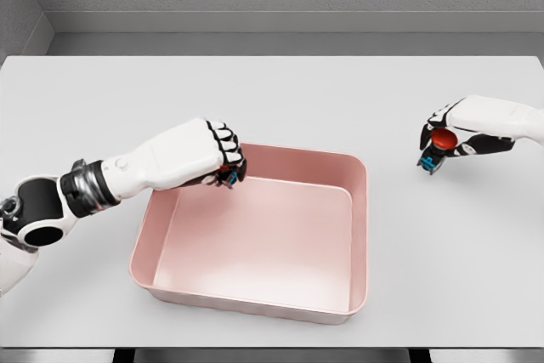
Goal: Put the industrial switch in the basket with both arms
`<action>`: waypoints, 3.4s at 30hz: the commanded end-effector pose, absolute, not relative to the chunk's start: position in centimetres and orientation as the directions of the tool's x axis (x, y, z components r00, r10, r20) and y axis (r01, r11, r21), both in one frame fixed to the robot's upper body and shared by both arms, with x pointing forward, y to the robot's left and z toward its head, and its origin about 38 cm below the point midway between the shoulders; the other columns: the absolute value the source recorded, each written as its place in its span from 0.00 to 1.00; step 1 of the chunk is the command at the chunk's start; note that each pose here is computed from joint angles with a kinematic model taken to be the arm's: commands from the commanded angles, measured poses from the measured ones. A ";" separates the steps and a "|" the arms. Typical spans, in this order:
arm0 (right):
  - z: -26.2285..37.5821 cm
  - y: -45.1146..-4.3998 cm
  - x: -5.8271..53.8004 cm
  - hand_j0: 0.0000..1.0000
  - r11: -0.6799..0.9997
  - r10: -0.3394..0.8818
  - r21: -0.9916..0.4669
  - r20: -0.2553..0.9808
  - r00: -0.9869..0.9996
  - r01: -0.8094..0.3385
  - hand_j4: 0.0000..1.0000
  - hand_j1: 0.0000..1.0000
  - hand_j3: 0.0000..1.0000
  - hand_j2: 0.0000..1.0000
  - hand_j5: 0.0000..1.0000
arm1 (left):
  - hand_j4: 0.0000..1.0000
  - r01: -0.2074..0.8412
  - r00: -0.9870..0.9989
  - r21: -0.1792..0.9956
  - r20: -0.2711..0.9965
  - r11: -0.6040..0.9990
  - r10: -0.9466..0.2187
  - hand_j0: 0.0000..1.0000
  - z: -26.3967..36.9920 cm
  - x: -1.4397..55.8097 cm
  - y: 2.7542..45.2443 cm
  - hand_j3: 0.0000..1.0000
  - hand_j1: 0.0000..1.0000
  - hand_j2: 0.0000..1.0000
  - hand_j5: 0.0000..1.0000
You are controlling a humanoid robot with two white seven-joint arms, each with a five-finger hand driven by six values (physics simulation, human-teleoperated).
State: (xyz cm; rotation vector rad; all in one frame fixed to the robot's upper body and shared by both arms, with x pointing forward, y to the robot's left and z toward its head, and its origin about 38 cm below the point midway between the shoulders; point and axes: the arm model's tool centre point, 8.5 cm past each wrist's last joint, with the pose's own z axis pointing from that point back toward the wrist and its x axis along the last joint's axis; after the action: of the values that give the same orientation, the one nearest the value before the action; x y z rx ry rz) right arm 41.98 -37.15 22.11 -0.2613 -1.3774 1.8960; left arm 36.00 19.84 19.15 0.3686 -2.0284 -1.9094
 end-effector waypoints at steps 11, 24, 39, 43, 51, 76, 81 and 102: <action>23.7 -34.6 41.5 0.48 -0.140 0.615 -0.900 0.248 -0.748 -0.413 0.48 0.48 0.48 0.48 0.48 | 0.33 0.072 -0.925 0.996 0.088 0.058 -0.370 0.33 17.3 34.5 18.2 0.33 0.33 0.33 0.33; 26.0 -31.9 41.1 0.48 -0.152 0.545 -0.925 0.216 -0.810 -0.349 0.48 0.48 0.48 0.48 0.48 | 0.33 0.087 -0.927 0.995 0.099 0.048 -0.361 0.33 16.5 34.0 17.8 0.33 0.33 0.33 0.33; 26.8 -29.2 40.6 0.48 -0.149 0.476 -0.938 0.210 -0.854 -0.313 0.48 0.48 0.48 0.48 0.48 | 0.44 0.101 -0.925 0.994 0.113 0.051 -0.362 0.44 16.0 33.7 17.8 0.44 0.44 0.44 0.44; 26.7 -28.8 40.4 0.48 -0.149 0.464 -0.938 0.212 -0.860 -0.312 0.48 0.48 0.48 0.48 0.48 | 0.48 0.101 -0.925 0.994 0.113 0.052 -0.362 0.48 16.0 33.7 17.8 0.48 0.48 0.48 0.48; 26.7 -28.1 40.3 0.48 -0.146 0.446 -0.940 0.216 -0.869 -0.308 0.48 0.48 0.48 0.48 0.48 | 0.63 0.097 -0.925 0.994 0.111 0.058 -0.363 0.63 16.2 33.8 17.9 0.63 0.63 0.63 0.63; 26.7 -26.3 40.0 0.48 -0.157 0.400 -0.940 0.219 -0.890 -0.302 0.48 0.48 0.48 0.48 0.48 | 0.95 0.098 -0.923 0.993 0.113 0.060 -0.367 0.95 16.4 33.7 18.4 0.95 0.95 0.95 0.95; 26.7 -26.2 39.9 0.48 -0.158 0.395 -0.940 0.219 -0.892 -0.301 0.48 0.48 0.48 0.48 0.48 | 1.00 0.097 -0.923 0.994 0.109 0.051 -0.370 1.00 16.4 33.7 18.7 1.00 1.00 1.00 1.00; 26.1 -22.6 39.2 0.48 -0.100 0.292 -0.935 0.300 -0.908 -0.340 0.48 0.48 0.48 0.48 0.48 | 1.00 -0.001 -0.854 0.980 -0.104 -0.199 -0.510 1.00 27.2 36.5 31.8 1.00 1.00 1.00 1.00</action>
State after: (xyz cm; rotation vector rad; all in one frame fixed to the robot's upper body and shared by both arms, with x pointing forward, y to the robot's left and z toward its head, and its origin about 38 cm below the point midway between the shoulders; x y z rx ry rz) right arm 39.25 -22.91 26.14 0.0147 -1.7508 2.0853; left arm 36.64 30.78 26.72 0.5670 -1.7740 -2.0928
